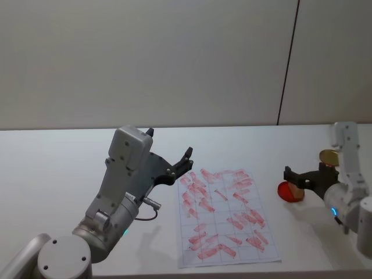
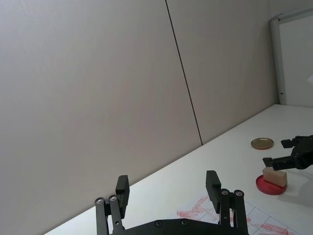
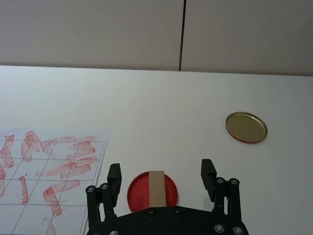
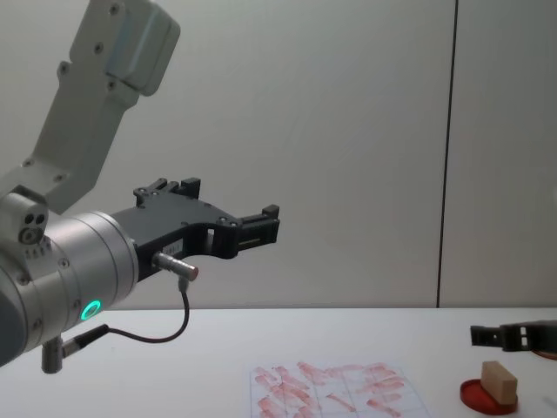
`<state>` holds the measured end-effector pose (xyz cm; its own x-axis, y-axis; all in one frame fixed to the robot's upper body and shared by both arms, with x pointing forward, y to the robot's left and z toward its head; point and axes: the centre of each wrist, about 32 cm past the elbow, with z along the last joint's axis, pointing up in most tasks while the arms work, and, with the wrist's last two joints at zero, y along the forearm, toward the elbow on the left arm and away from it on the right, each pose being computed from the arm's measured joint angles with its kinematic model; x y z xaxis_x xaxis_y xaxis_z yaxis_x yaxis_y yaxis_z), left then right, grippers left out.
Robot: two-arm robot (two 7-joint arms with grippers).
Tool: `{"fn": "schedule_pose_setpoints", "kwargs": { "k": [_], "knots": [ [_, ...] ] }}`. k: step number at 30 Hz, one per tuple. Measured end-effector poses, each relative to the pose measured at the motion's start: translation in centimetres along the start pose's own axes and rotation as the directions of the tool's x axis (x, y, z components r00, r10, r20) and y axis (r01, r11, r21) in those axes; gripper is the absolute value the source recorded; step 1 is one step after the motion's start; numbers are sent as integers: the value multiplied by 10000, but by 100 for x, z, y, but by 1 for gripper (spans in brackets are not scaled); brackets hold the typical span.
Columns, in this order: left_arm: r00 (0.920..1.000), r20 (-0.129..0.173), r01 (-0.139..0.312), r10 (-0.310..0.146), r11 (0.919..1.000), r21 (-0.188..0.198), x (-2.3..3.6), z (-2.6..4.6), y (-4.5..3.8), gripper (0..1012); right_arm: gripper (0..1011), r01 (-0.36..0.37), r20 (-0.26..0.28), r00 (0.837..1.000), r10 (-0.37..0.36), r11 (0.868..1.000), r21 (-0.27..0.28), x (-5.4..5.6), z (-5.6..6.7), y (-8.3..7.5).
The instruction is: Use the one hand to pick up the stamp and affix it onto the A4 paper.
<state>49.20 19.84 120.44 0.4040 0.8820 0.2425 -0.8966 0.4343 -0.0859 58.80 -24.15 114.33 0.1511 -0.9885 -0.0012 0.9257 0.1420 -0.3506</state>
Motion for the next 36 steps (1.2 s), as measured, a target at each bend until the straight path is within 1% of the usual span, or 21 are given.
{"fn": "schedule_pose_setpoints", "kwargs": {
  "k": [11,18,20,25,26,28,32,36],
  "knots": [
    [10000,-1,0,0,10000,0,0,0,0,993,1001,119,30,9999,-117,9973,-724,-105,81,83],
    [10000,-1,0,0,10000,0,0,0,0,993,1001,284,51,9996,-279,9933,-1122,-138,101,120],
    [10000,-1,0,0,10000,0,0,0,0,993,987,319,54,9995,-315,9922,-1201,-143,102,128],
    [10000,-1,0,0,10000,0,0,0,0,993,863,413,37,9991,-412,9885,-1457,-155,97,157],
    [10000,-1,0,0,10000,0,0,0,0,993,810,433,32,9991,-433,9874,-1522,-158,95,165],
    [10000,-1,0,0,10000,0,0,0,0,993,792,452,28,9990,-453,9864,-1583,-161,93,173],
    [10000,-1,0,0,10000,0,0,0,0,993,645,505,13,9987,-511,9827,-1780,-169,81,201],
    [10000,-1,0,0,10000,-1,0,0,0,993,544,526,11,9986,-534,9806,-1886,-170,72,221]
  ]
}}
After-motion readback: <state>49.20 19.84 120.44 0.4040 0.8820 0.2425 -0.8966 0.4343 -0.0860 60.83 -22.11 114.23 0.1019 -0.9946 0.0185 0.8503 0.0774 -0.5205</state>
